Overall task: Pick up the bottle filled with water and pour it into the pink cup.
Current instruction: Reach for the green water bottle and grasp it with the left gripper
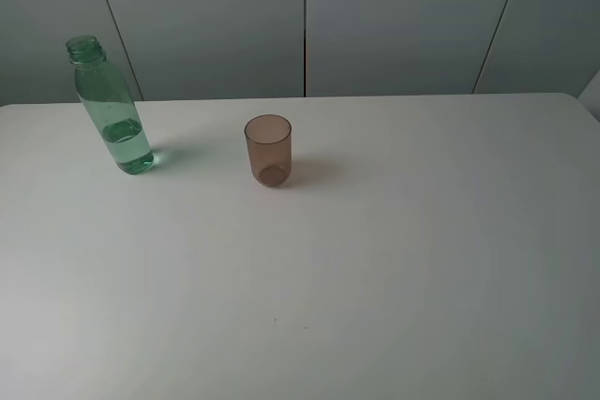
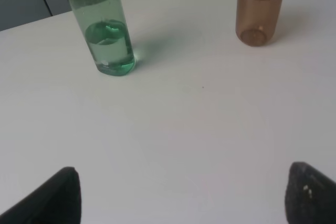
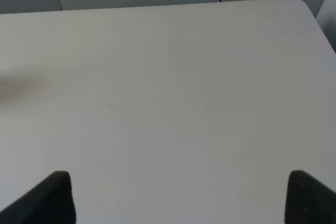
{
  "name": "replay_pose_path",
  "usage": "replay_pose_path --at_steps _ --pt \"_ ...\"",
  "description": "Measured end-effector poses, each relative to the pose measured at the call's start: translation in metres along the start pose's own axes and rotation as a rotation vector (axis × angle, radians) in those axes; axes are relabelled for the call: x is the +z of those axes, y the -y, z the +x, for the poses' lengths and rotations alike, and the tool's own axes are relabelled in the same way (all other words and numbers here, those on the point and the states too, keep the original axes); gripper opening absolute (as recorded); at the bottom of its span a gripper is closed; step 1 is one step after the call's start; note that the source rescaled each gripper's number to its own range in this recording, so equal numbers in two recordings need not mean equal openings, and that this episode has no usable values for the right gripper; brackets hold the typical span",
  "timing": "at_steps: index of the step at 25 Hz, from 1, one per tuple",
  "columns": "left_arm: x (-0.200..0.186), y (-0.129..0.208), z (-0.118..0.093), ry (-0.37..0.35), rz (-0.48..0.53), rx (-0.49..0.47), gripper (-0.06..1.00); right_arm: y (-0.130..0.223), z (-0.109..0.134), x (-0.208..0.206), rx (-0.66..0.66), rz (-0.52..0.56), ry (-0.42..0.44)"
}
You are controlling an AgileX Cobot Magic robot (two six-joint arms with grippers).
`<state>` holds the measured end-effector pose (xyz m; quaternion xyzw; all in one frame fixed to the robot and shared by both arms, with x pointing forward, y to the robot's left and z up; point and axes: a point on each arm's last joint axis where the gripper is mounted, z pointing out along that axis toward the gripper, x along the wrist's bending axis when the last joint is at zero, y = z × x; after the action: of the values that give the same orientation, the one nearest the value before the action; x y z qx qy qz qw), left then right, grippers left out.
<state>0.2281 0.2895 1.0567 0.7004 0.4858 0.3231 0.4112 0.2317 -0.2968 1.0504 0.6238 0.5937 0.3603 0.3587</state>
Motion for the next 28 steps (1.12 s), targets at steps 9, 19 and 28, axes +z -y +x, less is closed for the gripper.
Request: replay_pose_path --at_steps 9,19,28 --pt "-0.007 -0.082 0.011 -0.013 -0.024 -0.062 1.00 0.000 0.000 0.000 0.000 0.000 0.000" --pt "0.096 -0.135 0.036 -0.043 0.026 -0.129 1.00 0.000 0.000 0.000 0.000 0.000 0.000" --pt "0.163 -0.093 0.047 -0.119 -0.074 -0.133 1.00 0.000 0.000 0.000 0.000 0.000 0.000"
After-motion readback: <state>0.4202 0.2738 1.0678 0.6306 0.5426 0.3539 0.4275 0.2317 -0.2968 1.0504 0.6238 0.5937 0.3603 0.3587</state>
